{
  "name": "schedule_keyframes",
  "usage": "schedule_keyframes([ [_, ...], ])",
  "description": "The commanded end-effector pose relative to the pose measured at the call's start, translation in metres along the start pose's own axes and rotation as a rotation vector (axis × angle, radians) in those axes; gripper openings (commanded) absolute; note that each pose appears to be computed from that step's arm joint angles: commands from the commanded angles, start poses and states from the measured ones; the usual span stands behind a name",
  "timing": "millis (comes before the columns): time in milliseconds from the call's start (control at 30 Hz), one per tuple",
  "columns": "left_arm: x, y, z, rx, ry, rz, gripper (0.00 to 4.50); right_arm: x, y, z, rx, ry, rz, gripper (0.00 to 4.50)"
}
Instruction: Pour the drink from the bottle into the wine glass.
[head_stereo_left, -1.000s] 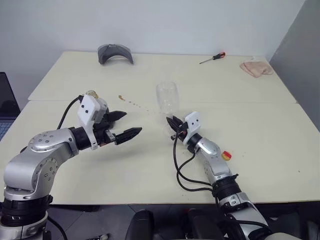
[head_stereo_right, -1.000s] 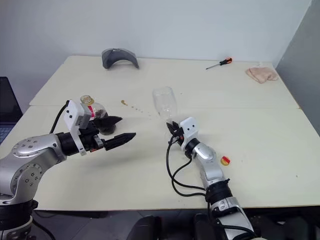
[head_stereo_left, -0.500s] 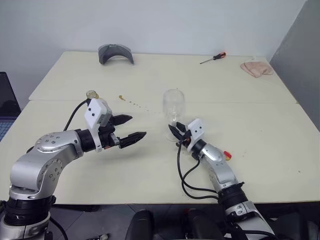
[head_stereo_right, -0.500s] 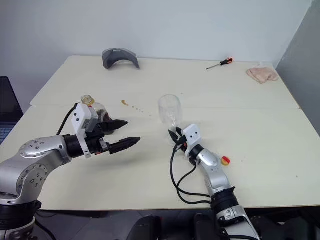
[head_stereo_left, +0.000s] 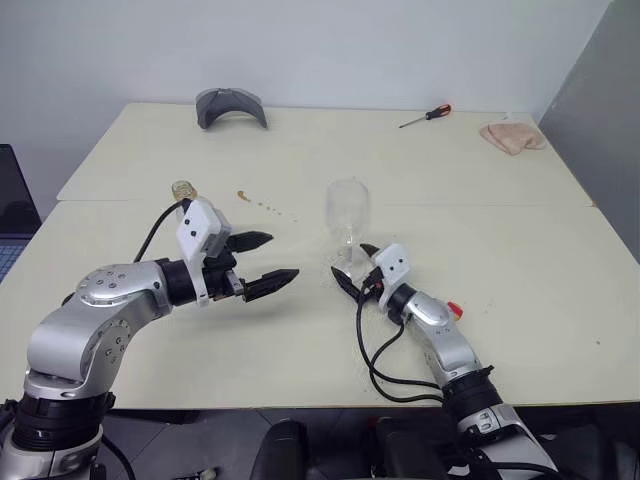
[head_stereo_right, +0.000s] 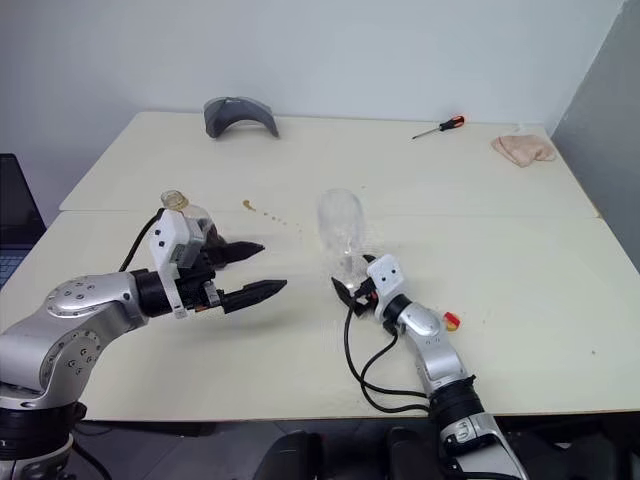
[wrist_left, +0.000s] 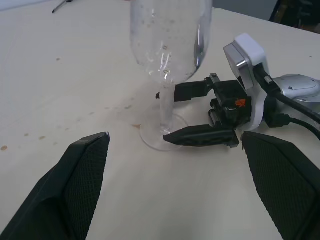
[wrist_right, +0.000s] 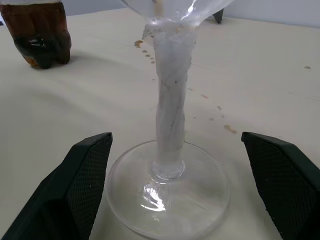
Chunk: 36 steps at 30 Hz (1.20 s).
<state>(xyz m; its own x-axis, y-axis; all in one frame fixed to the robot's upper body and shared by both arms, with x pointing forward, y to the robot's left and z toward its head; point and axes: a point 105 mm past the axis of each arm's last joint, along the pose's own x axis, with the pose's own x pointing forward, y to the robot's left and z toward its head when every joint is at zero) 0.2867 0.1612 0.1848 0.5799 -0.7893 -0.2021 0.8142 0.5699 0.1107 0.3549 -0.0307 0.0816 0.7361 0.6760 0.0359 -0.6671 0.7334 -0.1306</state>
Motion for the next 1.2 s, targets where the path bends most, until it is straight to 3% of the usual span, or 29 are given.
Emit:
schedule_keyframes([
  [33,-0.003,-0.006,0.012,0.084,-0.021,0.003,4.5,-0.001,0.0,0.006,-0.018,-0.017,0.015,4.48],
  [400,-0.021,-0.01,0.012,0.104,-0.032,0.134,4.5,-0.049,-0.005,0.03,-0.039,0.031,0.099,4.48],
  [567,-0.035,0.01,0.001,-0.005,-0.105,0.337,4.5,-0.07,0.005,0.05,-0.058,0.055,0.184,4.48],
  [700,-0.051,0.025,-0.032,-0.05,-0.091,0.562,4.5,-0.086,0.017,0.072,-0.057,0.039,0.27,4.48],
  [900,-0.06,0.047,-0.061,-0.023,-0.05,0.812,4.5,-0.097,0.028,0.075,-0.062,0.082,0.363,4.48],
  [1200,-0.052,0.082,-0.054,0.03,-0.067,0.913,4.5,-0.097,0.033,0.082,-0.025,0.065,0.39,4.48],
])
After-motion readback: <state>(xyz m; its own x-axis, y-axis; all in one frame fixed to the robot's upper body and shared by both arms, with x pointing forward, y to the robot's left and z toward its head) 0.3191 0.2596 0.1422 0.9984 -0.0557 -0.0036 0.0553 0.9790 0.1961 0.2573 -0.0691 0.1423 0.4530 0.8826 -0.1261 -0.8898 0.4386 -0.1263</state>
